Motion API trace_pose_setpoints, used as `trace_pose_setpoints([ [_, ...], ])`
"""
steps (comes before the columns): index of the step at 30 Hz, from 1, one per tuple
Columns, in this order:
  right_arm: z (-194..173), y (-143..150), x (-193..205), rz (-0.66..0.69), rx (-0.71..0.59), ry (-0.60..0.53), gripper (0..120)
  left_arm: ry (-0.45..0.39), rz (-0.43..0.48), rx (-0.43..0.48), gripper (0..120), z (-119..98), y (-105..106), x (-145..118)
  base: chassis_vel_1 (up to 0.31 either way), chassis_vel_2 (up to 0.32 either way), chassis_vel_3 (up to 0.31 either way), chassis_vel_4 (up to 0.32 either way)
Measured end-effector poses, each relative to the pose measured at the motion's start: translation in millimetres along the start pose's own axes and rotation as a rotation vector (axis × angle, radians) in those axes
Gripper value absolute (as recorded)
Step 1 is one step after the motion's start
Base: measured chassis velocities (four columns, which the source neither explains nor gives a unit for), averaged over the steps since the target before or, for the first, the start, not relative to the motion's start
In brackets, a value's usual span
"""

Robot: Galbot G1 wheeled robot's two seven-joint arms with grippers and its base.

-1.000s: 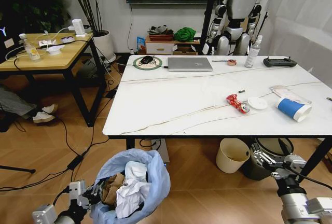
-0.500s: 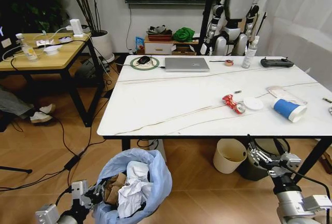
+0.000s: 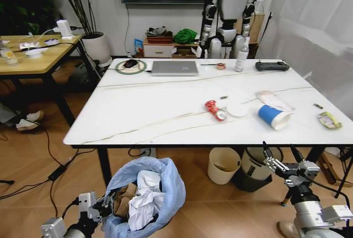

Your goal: Pick up the trash bin and place the trash from the table into it.

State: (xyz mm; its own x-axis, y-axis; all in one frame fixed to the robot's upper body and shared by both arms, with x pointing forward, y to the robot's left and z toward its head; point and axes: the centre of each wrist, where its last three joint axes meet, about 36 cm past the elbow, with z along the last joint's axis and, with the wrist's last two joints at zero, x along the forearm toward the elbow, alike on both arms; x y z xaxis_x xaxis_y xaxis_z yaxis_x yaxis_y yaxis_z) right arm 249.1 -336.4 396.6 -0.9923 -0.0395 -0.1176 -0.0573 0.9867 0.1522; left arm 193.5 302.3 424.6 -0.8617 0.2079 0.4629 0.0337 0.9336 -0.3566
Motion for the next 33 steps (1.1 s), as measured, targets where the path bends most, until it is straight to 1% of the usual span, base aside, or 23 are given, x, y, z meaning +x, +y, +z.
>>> trace_pose_setpoints([
  [9,3,0,-3,-0.003,0.000,-0.010,100,-0.002,0.002,0.003,0,0,-1,-1,-0.196,-0.195,0.200,0.205],
  [16,5,1,-5,-0.008,0.006,-0.027,100,0.000,0.002,0.003,0,-1,-1,-1,-0.029,-0.042,0.041,0.009],
  [20,1,6,-11,-0.049,0.017,-0.061,100,0.003,0.002,0.002,0,-1,0,0,0.050,0.047,-0.049,-0.049],
  [24,-21,17,-34,-0.100,0.000,-0.091,100,0.001,-0.002,-0.002,0,-3,-1,3,0.000,0.000,0.000,0.000],
  [26,-33,26,-49,-0.078,0.001,-0.098,100,-0.001,-0.006,-0.004,0,-4,-1,6,0.000,0.000,0.000,0.000],
  [28,-39,30,-55,-0.059,0.004,-0.098,100,-0.002,-0.008,-0.005,0,-5,-1,7,0.000,0.000,0.000,0.000],
  [29,-49,36,-64,-0.041,0.013,-0.068,100,-0.005,-0.011,-0.008,0,-7,-1,9,0.000,0.000,0.000,0.000],
  [30,-59,41,-71,-0.051,0.012,-0.038,100,-0.008,-0.010,-0.011,0,-8,-2,10,0.000,0.000,0.000,0.000],
  [31,-63,42,-73,-0.064,0.003,-0.024,100,-0.008,-0.008,-0.013,0,-9,-2,11,0.000,0.000,0.000,0.000],
  [32,-76,45,-81,-0.123,-0.031,0.022,100,-0.008,-0.005,-0.016,0,-10,-4,12,0.000,0.000,0.000,0.000],
  [33,-76,45,-81,-0.123,-0.031,0.022,100,-0.008,-0.005,-0.016,0,-10,-4,12,0.000,0.000,0.000,0.000],
])
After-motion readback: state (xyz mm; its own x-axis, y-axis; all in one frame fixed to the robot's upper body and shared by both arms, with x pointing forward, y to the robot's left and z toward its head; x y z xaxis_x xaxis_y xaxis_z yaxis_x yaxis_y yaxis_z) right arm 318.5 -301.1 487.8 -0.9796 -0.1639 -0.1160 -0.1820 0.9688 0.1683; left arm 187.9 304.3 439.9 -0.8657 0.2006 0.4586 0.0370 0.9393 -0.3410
